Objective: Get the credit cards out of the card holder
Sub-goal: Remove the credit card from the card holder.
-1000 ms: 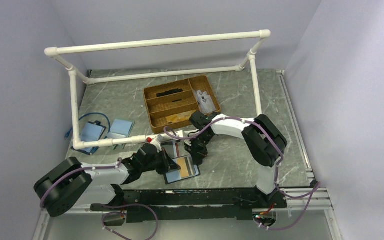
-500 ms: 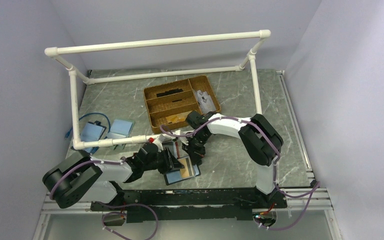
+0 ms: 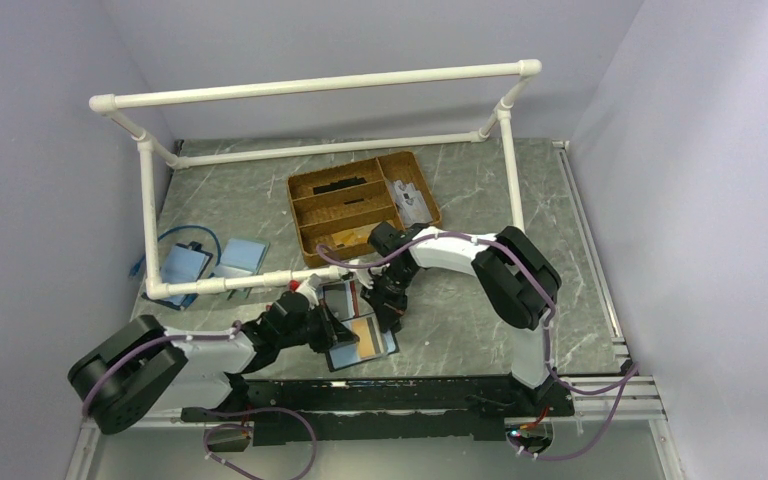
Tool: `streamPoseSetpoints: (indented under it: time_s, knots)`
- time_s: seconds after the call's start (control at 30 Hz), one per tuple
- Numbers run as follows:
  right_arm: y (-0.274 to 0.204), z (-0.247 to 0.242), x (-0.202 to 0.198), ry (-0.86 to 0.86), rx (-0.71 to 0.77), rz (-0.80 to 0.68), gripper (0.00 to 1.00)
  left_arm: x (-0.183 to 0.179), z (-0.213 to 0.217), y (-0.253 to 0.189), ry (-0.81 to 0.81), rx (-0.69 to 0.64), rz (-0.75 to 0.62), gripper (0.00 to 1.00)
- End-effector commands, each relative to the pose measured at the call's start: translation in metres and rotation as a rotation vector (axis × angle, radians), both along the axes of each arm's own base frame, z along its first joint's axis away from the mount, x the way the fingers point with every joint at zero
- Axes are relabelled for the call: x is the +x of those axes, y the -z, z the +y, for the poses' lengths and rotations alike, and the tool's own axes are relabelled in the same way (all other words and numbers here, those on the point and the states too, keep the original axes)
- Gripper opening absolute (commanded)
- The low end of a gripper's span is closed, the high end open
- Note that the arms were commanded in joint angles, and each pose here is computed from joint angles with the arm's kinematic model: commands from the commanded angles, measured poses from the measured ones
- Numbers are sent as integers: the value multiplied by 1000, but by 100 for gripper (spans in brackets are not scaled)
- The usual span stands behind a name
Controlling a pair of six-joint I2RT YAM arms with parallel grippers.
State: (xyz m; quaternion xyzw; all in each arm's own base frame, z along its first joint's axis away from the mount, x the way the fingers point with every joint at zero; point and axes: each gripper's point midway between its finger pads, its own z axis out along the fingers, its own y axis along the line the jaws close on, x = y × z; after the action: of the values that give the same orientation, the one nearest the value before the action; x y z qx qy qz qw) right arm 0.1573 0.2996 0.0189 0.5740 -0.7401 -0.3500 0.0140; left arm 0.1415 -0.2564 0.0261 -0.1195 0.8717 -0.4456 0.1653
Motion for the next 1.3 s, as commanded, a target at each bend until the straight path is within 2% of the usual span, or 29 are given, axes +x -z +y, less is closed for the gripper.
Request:
streamPoseSetpoints:
  time_s: [0.0,0.33,0.83,1.27]
  knots:
    - [38,-2,13,-17,-82,-104,0,-6,17,6,-12,42,-8,0]
    - [46,-7,17,-4,-125,-121,0,-17,38,8,-34,73,8,0]
    - [49,-19,31,20,-176,-161,0,-18,44,3,-34,71,-2,0]
    - [31,-40,59,70,-157,-187,0,-10,38,-27,34,54,-137,0]
